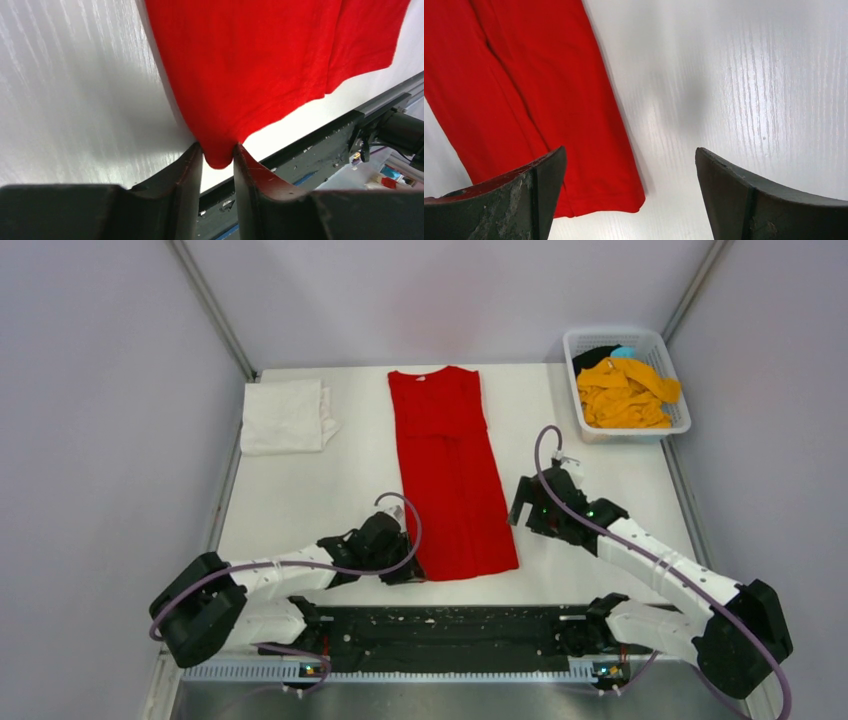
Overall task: Fold and stack the t-shirts
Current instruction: Grab the bottom of the folded rectangular tshirt with both arms
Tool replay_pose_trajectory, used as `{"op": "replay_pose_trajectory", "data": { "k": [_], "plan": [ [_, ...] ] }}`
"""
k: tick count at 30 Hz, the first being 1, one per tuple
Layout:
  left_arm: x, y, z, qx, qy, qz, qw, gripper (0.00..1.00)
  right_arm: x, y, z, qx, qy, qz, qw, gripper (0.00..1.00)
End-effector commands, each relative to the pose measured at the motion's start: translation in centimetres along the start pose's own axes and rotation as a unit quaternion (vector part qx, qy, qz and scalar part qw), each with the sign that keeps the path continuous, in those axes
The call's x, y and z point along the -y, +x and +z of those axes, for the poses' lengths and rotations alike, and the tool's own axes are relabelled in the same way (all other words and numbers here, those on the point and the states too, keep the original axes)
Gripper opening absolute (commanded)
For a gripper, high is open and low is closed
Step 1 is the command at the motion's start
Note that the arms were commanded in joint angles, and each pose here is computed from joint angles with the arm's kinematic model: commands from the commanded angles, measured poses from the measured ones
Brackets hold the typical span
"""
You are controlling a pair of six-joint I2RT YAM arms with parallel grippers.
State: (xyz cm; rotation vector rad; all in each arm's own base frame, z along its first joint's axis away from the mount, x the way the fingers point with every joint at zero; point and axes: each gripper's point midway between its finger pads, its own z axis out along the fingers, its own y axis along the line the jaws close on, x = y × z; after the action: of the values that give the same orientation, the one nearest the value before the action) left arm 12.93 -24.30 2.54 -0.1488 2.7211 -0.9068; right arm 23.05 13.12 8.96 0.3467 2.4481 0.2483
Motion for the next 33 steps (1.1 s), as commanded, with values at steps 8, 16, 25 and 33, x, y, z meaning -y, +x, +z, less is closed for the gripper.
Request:
{"op": "replay_pose_trajectory", "data": {
  "k": [8,16,25,33],
  "plan": [
    [-1.7,0.2,1.2,-0.015,-0.057,0.008,0.998,0.1,-0.1,4.5,-0.3,-0.083,-0.051,-0.014,0.995,0.89],
    [-1.9,0.3,0.8,-0.019,-0.064,0.011,0.998,0.05,-1.2,8.3,1.0,-0.135,-0.121,-0.022,0.983,0.7],
    [-2.1,0.1,0.5,-0.016,-0.073,0.02,0.997,0.03,-0.8,9.8,2.1,-0.157,-0.115,-0.022,0.981,0.35],
    [-2.1,0.0,0.0,-0.008,-0.071,0.02,0.997,0.01,-0.4,10.7,1.5,-0.172,-0.115,-0.014,0.978,0.25]
  ]
}}
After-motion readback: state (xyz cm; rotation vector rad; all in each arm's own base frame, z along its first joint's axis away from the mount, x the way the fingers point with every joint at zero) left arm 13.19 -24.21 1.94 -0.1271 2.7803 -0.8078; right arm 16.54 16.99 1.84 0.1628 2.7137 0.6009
